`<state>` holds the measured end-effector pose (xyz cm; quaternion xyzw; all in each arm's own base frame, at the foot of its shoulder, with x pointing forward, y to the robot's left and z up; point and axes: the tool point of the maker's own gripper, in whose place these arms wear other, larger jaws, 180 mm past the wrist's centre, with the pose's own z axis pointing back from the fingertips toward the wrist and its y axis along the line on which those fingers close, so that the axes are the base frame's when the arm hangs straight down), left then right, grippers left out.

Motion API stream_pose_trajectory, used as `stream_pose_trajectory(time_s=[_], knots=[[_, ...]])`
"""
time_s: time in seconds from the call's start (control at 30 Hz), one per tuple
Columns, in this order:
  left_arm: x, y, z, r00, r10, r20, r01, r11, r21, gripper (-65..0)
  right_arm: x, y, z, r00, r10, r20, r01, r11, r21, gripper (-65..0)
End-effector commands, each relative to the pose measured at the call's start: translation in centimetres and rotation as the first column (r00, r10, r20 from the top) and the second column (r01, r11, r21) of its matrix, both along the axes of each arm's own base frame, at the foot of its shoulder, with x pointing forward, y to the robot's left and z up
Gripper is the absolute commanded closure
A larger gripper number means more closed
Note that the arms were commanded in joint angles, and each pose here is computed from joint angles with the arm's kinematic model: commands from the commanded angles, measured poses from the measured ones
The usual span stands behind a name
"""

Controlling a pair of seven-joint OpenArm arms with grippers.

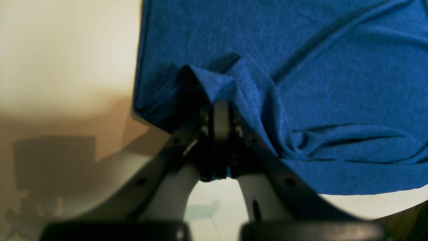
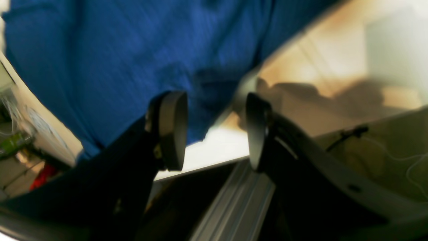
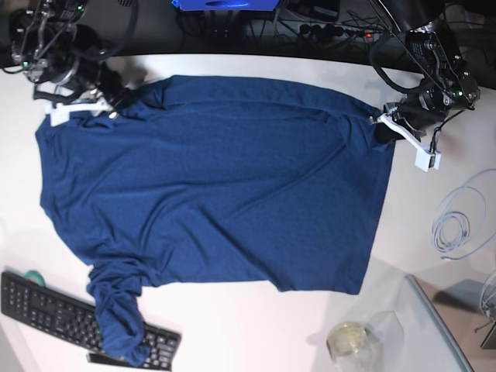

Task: Layout the t-shirt on the table in an organized manner, then fold the t-shirt properly
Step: 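Pull the held corners toward the shirt's hem with both grippers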

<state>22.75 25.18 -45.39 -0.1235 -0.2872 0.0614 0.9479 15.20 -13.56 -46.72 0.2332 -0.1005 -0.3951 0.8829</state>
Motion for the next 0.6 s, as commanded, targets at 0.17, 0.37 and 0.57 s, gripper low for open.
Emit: stream_pose_trajectory(time_s=[0.17,0.37,0.57], knots=[[0.9,1.0,1.1,0.999,0.002,0.040,-0.003,1.000,0.021,0.0,0.5,2.8,-0.7,0.998,0.061,0.025,-0.062,0.998,0.015,-26.7],[0.9,1.6,1.3,0.999,-0.001,0.039,-0.001,0.999,0.037,0.0,1.1,3.7,-0.4,0.995,0.088,0.048,-0.089,0.996,0.018,-26.6],[0.9,1.9,1.4,0.999,-0.002,0.039,0.000,0.999,0.044,0.0,1.7,3.8,-0.2,0.994,0.090,0.060,-0.091,0.996,0.018,-20.6]])
